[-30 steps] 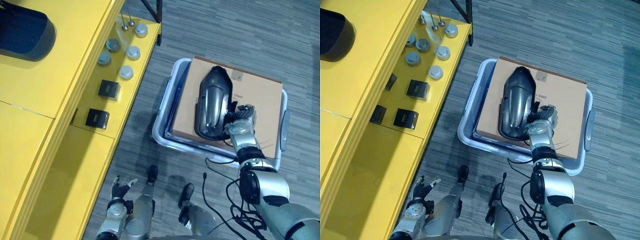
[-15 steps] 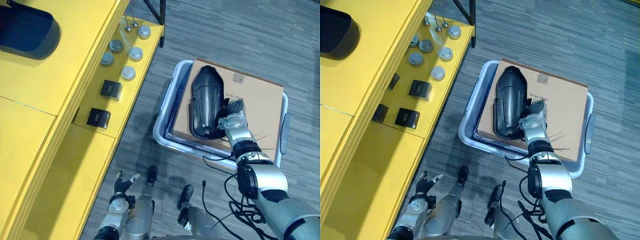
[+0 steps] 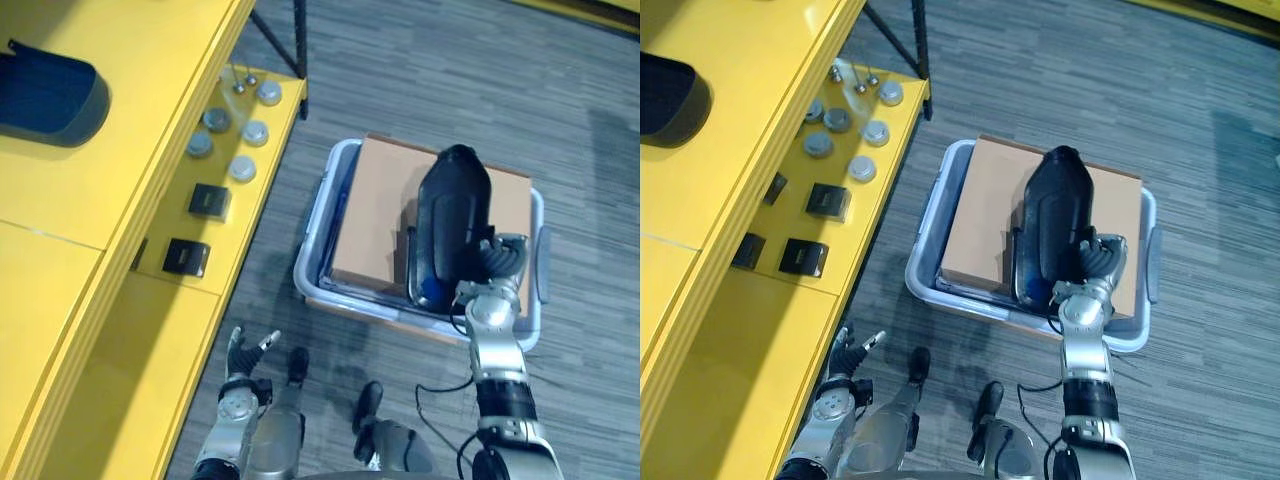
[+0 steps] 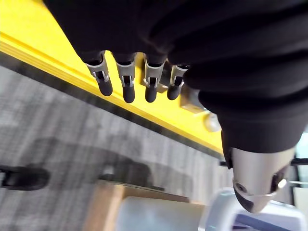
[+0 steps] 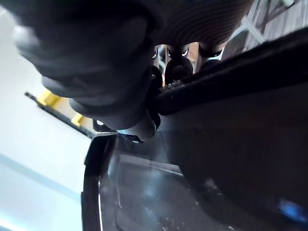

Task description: Walk over and take plastic housings, then place them on the shelf

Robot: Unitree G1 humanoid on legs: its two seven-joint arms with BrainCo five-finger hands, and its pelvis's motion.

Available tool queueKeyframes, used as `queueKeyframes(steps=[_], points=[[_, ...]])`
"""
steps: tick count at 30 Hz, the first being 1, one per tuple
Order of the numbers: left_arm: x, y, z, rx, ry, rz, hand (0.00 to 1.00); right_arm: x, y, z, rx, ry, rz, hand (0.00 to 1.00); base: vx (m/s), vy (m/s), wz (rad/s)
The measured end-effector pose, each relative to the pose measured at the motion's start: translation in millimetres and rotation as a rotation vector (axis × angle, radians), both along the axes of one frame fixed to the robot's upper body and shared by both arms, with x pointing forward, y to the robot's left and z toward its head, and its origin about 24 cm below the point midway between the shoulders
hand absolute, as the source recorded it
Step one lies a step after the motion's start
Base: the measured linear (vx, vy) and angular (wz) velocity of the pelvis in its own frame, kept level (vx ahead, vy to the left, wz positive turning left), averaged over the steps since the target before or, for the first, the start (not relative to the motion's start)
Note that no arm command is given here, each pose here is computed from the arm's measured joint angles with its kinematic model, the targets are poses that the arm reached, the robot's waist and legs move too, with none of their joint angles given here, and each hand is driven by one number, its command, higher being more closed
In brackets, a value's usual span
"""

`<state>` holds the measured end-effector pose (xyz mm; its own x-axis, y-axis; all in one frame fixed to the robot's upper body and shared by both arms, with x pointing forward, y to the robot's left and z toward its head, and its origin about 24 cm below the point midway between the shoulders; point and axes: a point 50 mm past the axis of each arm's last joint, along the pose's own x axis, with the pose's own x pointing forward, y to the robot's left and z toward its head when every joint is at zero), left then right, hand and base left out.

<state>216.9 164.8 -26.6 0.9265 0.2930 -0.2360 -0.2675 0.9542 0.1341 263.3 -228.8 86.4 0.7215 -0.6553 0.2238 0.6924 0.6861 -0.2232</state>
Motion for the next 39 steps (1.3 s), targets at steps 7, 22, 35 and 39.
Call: queueKeyframes(steps=[7,22,35,39], points=[[10.7,-22.0,73.2,-0.052,-0.351,-0.036,0.0,-15.2,29.9,26.1,-0.027,-0.164,0.113,1.0,0.0,-0.001,-0.14],[18.7,-86.0,116.1,-0.087,-0.502,-0.268,0.0,-22.3,113.7,41.9,-0.022,-0.273,0.531,1.0,-0.01,-0.002,-0.11],[31.5,-102.1,115.2,-0.077,-0.474,-0.32,1.0,-27.6,128.7,48.6,0.062,-0.328,0.627,1.0,0.0,0.0,0.0],[30.7,-104.1,111.2,-0.113,-0.448,-0.351,1.0,-27.6,126.4,47.9,0.068,-0.328,0.636,0.0,-0.01,-0.002,0.0]])
